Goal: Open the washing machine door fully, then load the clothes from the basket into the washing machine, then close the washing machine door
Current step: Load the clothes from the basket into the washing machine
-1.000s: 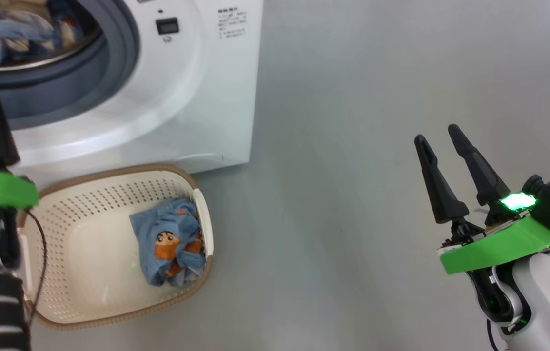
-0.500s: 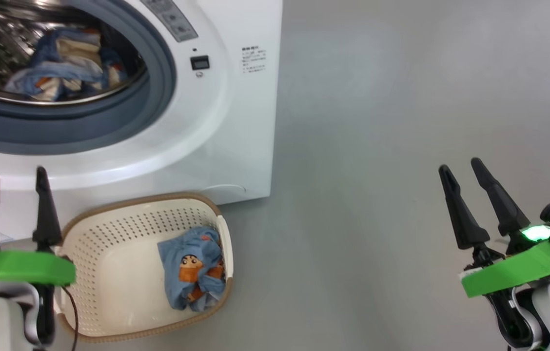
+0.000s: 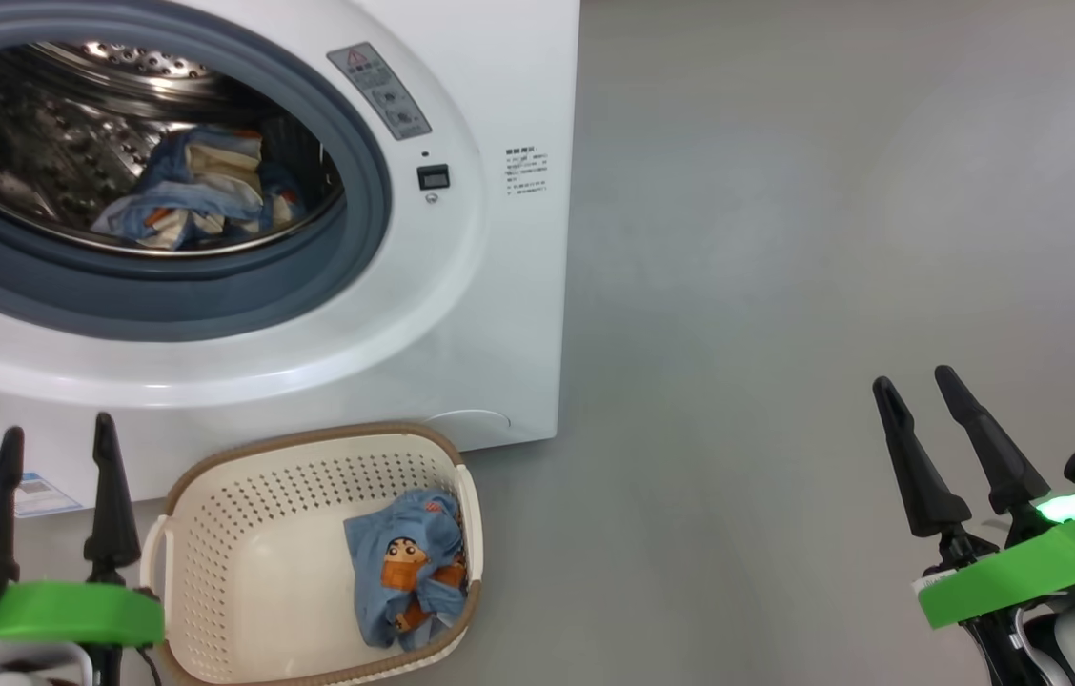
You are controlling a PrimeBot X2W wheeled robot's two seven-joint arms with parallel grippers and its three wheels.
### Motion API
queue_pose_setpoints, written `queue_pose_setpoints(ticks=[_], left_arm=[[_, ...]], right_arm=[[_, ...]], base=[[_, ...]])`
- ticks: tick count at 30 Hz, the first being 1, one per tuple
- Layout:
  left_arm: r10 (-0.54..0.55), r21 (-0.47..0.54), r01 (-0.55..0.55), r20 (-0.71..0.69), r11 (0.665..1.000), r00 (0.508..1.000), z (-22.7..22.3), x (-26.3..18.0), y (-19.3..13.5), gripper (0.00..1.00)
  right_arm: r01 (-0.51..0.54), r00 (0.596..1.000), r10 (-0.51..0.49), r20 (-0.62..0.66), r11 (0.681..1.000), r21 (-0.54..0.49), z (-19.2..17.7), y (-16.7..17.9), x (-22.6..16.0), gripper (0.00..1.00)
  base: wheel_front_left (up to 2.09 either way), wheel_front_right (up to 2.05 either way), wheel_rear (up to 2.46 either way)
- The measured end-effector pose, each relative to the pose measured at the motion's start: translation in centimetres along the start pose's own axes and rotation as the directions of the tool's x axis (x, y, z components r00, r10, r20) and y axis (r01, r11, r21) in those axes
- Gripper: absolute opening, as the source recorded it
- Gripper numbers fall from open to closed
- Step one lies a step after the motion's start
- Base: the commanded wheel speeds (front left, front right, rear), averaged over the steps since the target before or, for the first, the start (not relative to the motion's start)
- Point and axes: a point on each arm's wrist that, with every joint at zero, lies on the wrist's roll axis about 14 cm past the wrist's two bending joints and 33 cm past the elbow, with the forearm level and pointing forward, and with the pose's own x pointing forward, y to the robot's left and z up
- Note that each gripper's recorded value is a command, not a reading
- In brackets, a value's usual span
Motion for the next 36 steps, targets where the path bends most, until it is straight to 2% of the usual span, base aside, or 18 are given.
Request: queue_pose_setpoints(ticks=[19, 36], left_arm=[[0.032, -0.018, -0.032, -0.017, 0.999, 0.999, -0.7, -5.0, 0.6, 1.0], [0.048, -0.023, -0.048, 0.003, 0.999, 0.999, -0.2, -5.2, 0.9, 1.0]], right_arm=[[0.005, 1.0, -0.005, 0.006, 1.0, 0.006, 0.2, 0.1, -1.4, 1.0], [0.015, 1.0, -0.015, -0.004, 1.0, 0.011, -0.2, -0.2, -1.5, 1.0]], base=[[0.0, 0.0, 0.0], [0.0, 0.0, 0.0]])
